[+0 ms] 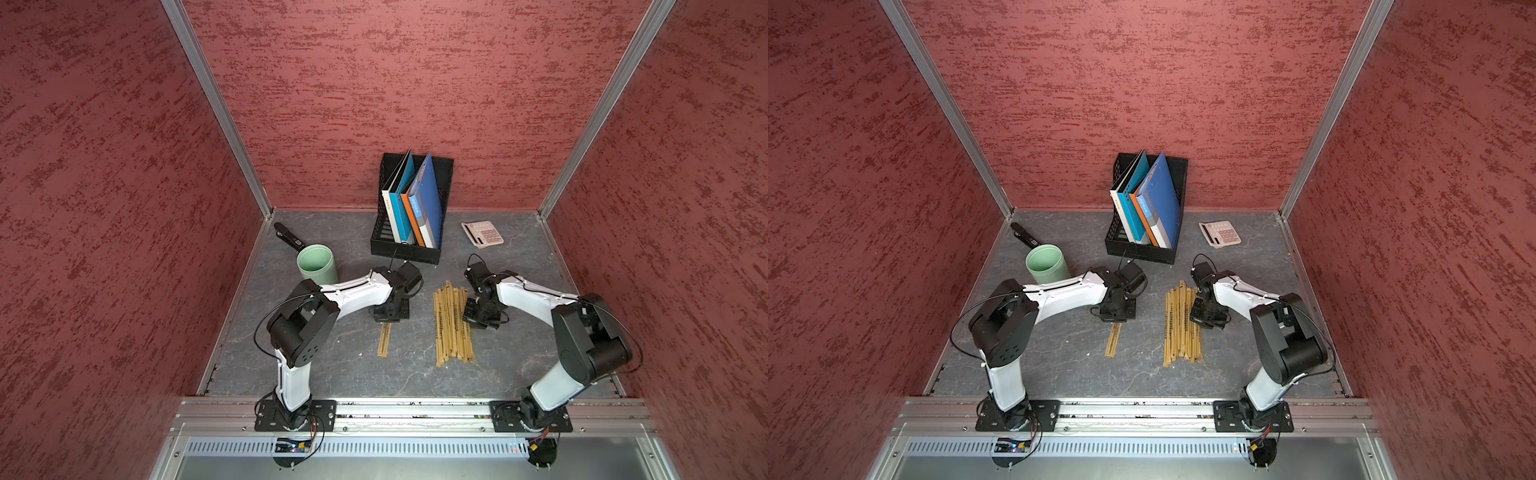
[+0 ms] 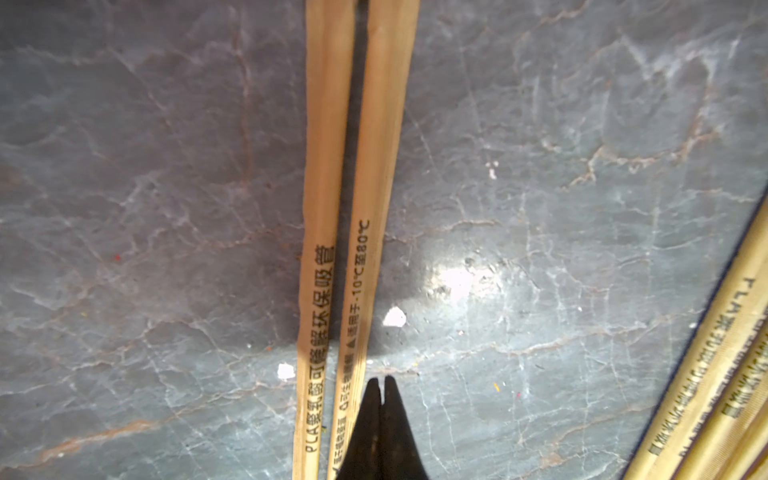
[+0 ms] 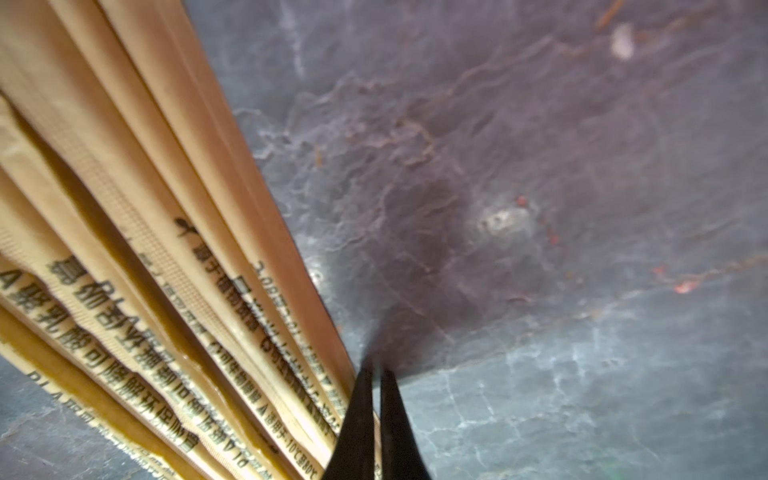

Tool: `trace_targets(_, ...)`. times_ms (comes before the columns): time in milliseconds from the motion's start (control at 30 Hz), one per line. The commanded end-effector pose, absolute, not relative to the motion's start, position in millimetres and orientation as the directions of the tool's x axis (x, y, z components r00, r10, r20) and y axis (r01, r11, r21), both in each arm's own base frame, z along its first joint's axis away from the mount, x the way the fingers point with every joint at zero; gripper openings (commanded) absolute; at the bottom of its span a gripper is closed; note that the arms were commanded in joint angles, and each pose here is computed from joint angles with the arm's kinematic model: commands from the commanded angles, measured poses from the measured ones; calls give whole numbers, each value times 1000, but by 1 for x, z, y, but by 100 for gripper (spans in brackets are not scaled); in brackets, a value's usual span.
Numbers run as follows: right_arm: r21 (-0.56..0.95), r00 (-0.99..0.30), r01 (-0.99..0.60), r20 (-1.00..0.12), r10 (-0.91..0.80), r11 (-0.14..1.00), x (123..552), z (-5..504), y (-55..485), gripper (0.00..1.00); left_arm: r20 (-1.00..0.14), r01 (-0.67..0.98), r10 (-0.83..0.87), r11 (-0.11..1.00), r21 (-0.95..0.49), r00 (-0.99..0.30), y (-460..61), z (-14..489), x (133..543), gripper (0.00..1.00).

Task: Take the straws out of the storage container
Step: Move the straw to the center of the board.

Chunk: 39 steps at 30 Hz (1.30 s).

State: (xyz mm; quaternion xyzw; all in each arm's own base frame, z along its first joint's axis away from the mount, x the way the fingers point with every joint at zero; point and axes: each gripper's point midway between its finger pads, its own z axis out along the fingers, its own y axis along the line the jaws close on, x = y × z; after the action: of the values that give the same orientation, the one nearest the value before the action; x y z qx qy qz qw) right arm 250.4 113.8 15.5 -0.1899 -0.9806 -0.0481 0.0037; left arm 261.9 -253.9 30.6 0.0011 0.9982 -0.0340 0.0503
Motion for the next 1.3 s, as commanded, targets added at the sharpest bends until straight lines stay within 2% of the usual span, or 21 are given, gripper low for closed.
trace_targets(0,104,-926,377,41,374,921,252,7,126,0,-90,-7,-13,998,-66,-996,-257,34,259,0)
trace_targets(300,111,-940,342,39,340,933,256,5,144,0,-133,-36,-43,998,-58,-990,-244,55,268,0)
trace_targets(533,109,-946,324,37,322,940,257,7,155,0,-172,-95,-106,993,-72,-979,-213,79,279,0)
trace_targets(700,106,-953,304,44,301,947,257,4,167,0,-138,-150,-159,986,-76,-978,-191,65,271,0)
trace_targets(933,106,-965,263,46,259,959,260,5,189,0,-85,-167,-175,982,-91,-981,-193,44,255,0)
trace_targets(1267,114,-981,194,39,191,974,271,5,219,0,-78,-186,-194,977,-103,-978,-190,38,251,0)
